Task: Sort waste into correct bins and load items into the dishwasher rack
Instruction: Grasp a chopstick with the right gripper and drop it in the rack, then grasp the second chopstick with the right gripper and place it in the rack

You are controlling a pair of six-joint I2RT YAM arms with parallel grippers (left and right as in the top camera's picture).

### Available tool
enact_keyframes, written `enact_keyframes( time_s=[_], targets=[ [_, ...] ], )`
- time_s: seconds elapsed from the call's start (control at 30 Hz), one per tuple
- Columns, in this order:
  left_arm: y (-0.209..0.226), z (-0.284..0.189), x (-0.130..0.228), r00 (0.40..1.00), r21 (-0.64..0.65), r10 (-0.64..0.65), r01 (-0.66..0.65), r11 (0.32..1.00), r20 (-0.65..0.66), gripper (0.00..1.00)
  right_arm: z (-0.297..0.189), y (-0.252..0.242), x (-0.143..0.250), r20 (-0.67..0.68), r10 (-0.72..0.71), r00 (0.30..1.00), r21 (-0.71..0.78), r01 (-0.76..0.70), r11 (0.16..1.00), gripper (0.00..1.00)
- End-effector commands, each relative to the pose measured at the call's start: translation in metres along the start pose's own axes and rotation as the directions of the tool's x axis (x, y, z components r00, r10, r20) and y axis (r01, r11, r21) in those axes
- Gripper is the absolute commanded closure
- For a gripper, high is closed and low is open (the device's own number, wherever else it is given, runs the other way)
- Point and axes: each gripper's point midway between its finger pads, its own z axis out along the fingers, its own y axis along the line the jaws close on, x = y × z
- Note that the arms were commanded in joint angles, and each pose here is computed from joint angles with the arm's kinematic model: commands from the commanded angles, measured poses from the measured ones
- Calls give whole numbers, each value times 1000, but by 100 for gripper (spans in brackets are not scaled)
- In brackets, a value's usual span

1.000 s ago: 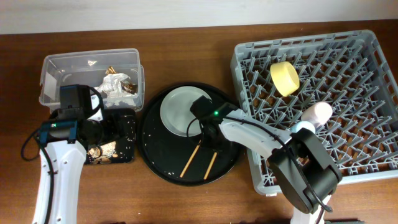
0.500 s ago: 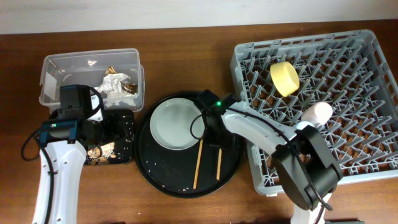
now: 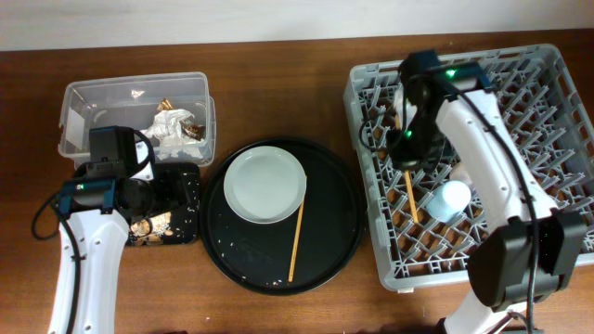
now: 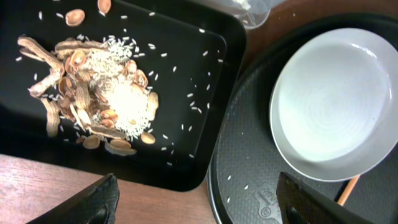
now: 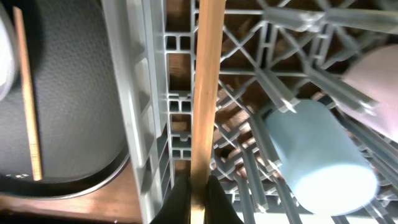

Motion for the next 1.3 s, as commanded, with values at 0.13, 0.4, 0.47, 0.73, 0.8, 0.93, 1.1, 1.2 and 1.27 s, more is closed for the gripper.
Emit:
enact_keyframes(
  time_s=[0.13,0.4,0.47,0.73,0.8,0.93,1.1,1.2,1.27],
  targets=[
    [-1,-3,0,1000,9,-9,9,1000,9,20,45,12,10,-47,-75,996,-34,73,997,81],
    [0,-3,0,1000,9,-9,9,1000,9,20,-22,37,-3,144,-25,989,-77,37,996,52],
    [0,-3,0,1000,9,-9,9,1000,9,20,-22,64,4,141,-43,989,-82,55,995,51],
    [-1,-3,0,1000,9,-9,9,1000,9,20,46,184,32,132,-84,988,-119,99,988,32],
    [-1,-3,0,1000,9,-9,9,1000,9,20,76,196,39,127,-51,991,-126,67,990,31],
    [-1,-3,0,1000,9,-9,9,1000,9,20,133,197,52,93,-16,996,-112,26,993,32],
    [-1,-3,0,1000,9,-9,9,1000,9,20,167,193,55,38,-15,999,-70,18,997,33],
    [-1,-3,0,1000,9,-9,9,1000,9,20,174,170,62,22,88,996,47,-89,995,53],
    [-1,-3,0,1000,9,-9,9,1000,9,20,174,165,62,26,94,995,70,-95,993,63]
  ],
)
